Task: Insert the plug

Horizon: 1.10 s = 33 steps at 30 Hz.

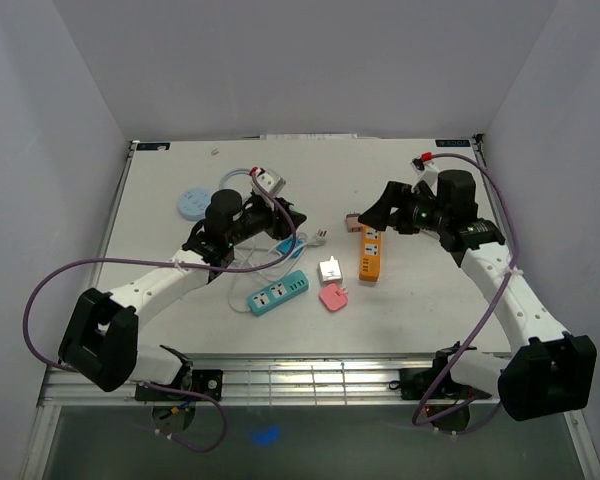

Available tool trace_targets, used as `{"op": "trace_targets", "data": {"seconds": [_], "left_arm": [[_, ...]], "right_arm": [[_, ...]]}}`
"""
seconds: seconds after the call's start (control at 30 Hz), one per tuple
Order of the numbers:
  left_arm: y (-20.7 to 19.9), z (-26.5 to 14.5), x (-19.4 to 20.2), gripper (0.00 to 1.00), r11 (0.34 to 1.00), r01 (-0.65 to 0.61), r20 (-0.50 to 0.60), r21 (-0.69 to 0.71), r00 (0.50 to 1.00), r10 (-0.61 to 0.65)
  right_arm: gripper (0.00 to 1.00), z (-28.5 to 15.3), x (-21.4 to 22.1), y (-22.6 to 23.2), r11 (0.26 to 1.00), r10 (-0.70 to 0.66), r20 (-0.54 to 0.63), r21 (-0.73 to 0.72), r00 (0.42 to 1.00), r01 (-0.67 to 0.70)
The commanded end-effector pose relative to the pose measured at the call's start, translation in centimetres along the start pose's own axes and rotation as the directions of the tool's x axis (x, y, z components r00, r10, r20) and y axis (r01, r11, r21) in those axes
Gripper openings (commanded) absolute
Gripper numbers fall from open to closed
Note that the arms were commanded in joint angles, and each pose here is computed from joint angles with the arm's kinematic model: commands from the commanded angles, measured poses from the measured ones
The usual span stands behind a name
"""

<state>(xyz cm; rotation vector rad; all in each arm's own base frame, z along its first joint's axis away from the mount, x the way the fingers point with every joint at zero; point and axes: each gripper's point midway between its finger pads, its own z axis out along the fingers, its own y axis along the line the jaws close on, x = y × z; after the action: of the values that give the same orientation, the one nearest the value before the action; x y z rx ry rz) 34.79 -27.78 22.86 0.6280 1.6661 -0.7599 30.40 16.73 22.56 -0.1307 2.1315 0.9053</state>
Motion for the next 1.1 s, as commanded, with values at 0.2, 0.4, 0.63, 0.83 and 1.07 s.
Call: {"op": "trace_targets", "data": {"seconds": [0.2,0.4,0.63,0.83,1.07], "left_arm": [[-6.3,-1.9,-0.2,0.16,0.9,-0.348,0.171,0.262,0.935,0.311],[-7.7,-2.0,0.9,0.11,0.839,-0.43,0.202,0.332,0.902,0.382],[-8.1,-2.3,0.9,0.11,0.819,-0.462,0.224,0.342,0.886,0.406],[-8.7,-2.7,0.9,0.11,0.798,-0.485,0.244,0.357,0.873,0.421],[-9.0,-2.8,0.9,0.11,0.793,-0.489,0.249,0.363,0.871,0.423]], "right_arm": [[0.91,0.4,-0.6,8.1,0.975,-0.018,-0.105,-0.222,0.994,-0.006],[0.85,1.7,0.2,9.8,0.976,-0.03,-0.163,-0.215,0.986,-0.006],[0.77,3.7,2.3,10.6,0.976,-0.016,-0.211,-0.215,0.977,-0.03],[0.75,5.0,3.2,11.6,0.968,-0.024,-0.223,-0.25,0.975,-0.033],[0.73,6.1,4.1,11.6,0.972,-0.027,-0.242,-0.235,0.97,-0.032]]}}
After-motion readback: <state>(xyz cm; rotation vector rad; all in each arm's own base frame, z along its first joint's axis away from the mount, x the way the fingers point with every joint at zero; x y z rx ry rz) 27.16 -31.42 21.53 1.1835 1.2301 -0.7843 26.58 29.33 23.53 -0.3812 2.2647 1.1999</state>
